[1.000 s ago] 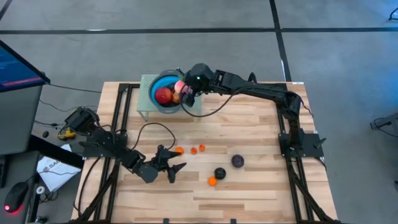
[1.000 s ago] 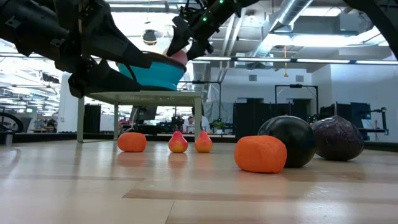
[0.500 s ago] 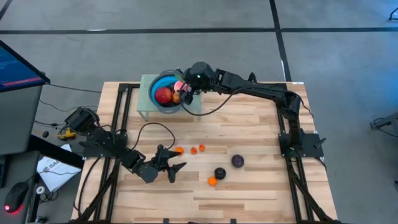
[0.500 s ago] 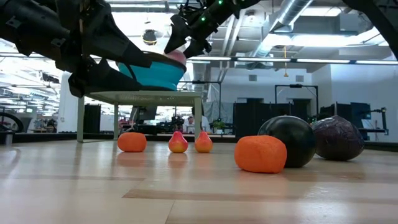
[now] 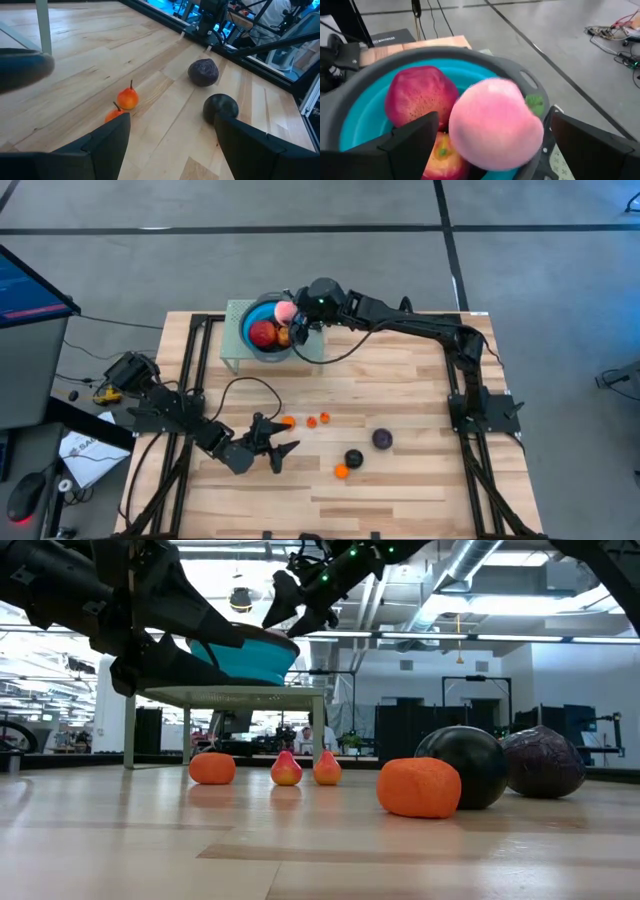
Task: Pick & Place Fruit
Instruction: Put the pink peach into the blue strainer bowl on the shelf, then put the right purple plum into the blue strainer bowl on the shelf
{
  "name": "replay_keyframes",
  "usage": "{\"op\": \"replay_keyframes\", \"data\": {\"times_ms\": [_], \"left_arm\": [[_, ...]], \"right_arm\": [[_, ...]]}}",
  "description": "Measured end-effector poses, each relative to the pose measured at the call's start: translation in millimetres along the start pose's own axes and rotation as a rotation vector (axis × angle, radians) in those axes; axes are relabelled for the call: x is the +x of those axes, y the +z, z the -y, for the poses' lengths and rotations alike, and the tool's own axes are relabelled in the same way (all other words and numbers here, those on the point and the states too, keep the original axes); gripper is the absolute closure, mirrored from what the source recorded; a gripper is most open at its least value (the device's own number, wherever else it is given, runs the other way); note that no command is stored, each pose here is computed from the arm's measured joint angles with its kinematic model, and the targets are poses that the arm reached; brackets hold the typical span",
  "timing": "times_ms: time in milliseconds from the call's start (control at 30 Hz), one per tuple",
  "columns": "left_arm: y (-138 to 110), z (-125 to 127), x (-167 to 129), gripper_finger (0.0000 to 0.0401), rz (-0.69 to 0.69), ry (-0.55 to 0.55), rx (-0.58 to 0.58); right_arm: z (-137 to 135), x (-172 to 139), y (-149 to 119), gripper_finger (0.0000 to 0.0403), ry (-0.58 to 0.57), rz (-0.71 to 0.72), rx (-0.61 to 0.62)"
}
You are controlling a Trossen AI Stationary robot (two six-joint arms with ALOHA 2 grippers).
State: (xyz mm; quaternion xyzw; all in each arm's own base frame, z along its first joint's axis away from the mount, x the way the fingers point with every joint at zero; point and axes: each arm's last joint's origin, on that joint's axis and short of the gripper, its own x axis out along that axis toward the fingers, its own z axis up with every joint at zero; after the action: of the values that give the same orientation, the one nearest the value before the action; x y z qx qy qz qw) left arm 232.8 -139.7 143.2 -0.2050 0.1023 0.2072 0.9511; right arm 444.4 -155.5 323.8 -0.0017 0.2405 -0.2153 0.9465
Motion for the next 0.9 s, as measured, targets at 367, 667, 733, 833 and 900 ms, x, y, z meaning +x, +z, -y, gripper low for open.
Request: {"op": "replay_keyframes", "data": {"times_ms": [367, 667, 733, 833, 900], "left_arm": [[0.1, 0.1, 0.0, 0.0117, 0.000, 0.000, -0.001], [0.1, 0.2, -0.1, 0.0117, 0.000, -0.001, -0.001], [0.0, 0.2, -0.1, 0.0117, 0.000, -0.002, -0.001], [0.0, 0.2, -0.1, 0.0117, -0.001, -0.002, -0.001], [0.0, 0.2, -0.1, 0.0117, -0.001, -0.002, -0.001]], "right_arm": [[-26.9, -44.7, 6.3, 0.0024, 0.069, -0.116, -0.080], [-116.9, -151.0, -21.2, 0.0024, 0.044, -0.462, -0.475], [-139.8, -172.9, -37.6, 0.0024, 0.091, -0.521, -0.576], [-164.3, -202.8, -66.0, 0.0024, 0.155, -0.554, -0.652], [-172.7, -219.9, -86.8, 0.0024, 0.173, -0.574, -0.650]]}}
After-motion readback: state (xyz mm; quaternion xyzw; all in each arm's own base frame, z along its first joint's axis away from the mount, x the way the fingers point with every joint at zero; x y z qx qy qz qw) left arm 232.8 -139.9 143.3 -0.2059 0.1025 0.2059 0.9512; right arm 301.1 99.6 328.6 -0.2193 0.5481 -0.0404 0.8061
